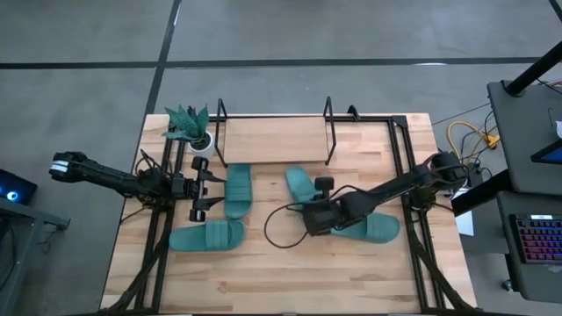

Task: Pick and place slides into the shelf
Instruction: Put the green slipper on the shelf

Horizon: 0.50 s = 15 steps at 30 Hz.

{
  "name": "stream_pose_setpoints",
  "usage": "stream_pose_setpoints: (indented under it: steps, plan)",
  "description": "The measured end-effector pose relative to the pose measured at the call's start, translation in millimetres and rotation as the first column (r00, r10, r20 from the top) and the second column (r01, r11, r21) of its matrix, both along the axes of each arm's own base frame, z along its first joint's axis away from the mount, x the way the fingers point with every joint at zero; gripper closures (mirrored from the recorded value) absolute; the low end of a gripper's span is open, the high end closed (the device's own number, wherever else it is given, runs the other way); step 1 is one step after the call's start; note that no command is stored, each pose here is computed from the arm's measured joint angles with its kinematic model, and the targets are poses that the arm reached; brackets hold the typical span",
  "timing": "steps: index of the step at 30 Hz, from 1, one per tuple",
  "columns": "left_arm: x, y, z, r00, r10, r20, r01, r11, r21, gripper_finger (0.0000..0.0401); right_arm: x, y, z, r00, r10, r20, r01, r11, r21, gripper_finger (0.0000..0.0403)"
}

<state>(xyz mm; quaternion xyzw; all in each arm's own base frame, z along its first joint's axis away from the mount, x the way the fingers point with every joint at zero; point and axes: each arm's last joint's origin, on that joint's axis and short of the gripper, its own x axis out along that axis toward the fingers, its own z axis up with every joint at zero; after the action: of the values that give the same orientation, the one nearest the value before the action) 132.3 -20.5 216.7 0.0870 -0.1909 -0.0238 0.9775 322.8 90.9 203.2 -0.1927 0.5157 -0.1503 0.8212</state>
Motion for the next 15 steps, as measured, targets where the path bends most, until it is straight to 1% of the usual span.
stream_pose_setpoints:
  steps: [8, 15]
  plan:
    - [0, 0, 0, 1.0, 0.0, 0.0, 0.0, 1.0, 0.0, 0.0197, 6, 3, 28, 0.998, -0.06, 0.033, 0.059, 0.998, 0.036, 0.039]
    - [0, 0, 0, 1.0, 0.0, 0.0, 0.0, 1.0, 0.0, 0.0197, 11, 9, 51, 0.997, -0.048, 0.065, 0.045, 0.998, 0.046, 0.039]
